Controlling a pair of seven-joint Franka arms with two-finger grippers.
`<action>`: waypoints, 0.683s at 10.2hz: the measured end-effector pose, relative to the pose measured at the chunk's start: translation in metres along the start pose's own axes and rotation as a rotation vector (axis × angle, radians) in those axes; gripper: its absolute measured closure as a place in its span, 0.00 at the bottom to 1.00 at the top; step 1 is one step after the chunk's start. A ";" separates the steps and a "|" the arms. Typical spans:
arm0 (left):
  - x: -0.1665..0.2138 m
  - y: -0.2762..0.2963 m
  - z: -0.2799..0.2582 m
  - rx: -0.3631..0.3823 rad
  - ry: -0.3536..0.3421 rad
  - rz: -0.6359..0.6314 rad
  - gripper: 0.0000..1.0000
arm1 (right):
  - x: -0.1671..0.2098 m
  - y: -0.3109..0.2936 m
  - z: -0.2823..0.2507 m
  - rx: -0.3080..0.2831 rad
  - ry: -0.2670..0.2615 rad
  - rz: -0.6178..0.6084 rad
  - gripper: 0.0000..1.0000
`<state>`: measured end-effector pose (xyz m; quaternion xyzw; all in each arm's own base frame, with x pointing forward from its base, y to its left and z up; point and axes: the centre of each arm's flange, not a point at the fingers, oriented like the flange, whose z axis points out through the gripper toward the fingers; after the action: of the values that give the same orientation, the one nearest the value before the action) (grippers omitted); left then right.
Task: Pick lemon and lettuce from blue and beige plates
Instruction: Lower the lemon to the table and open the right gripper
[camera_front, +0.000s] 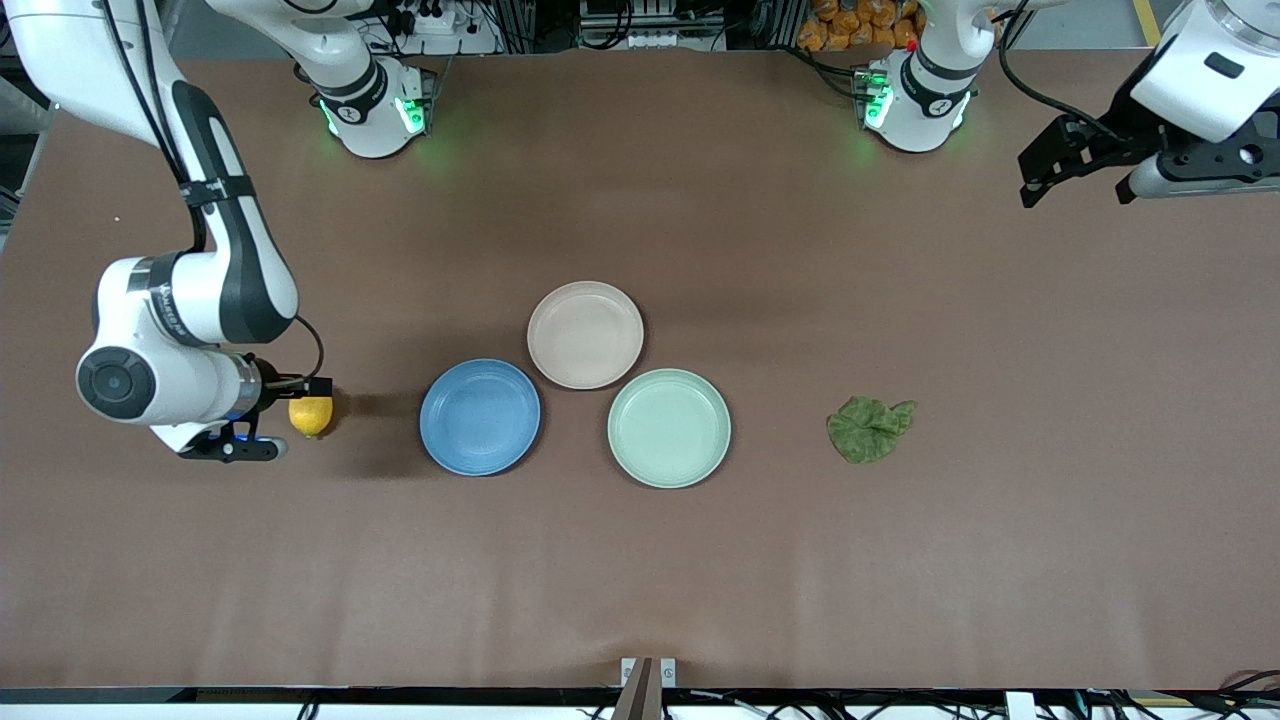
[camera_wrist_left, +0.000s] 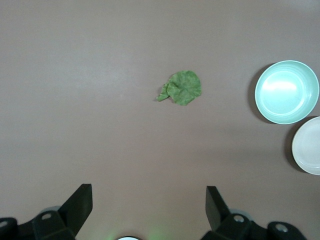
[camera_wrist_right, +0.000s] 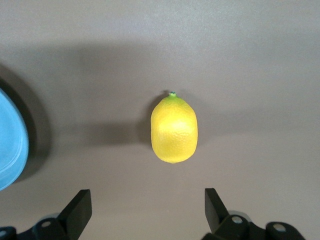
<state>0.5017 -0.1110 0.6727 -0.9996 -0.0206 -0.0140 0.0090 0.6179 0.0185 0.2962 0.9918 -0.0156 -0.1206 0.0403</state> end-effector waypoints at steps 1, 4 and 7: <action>0.001 -0.003 0.000 0.005 0.002 -0.006 0.00 | -0.009 0.001 0.012 0.005 0.036 -0.001 0.00; 0.002 -0.001 0.004 0.007 -0.006 0.015 0.00 | -0.045 -0.002 0.050 0.019 0.151 -0.015 0.00; 0.009 0.014 0.021 0.010 -0.038 0.088 0.00 | -0.075 -0.001 0.053 0.022 0.173 -0.020 0.00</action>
<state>0.5117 -0.1239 0.6522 -0.9996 0.0230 0.0055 0.0144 0.5325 0.0181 0.2631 0.9990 -0.0033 -0.0346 0.0294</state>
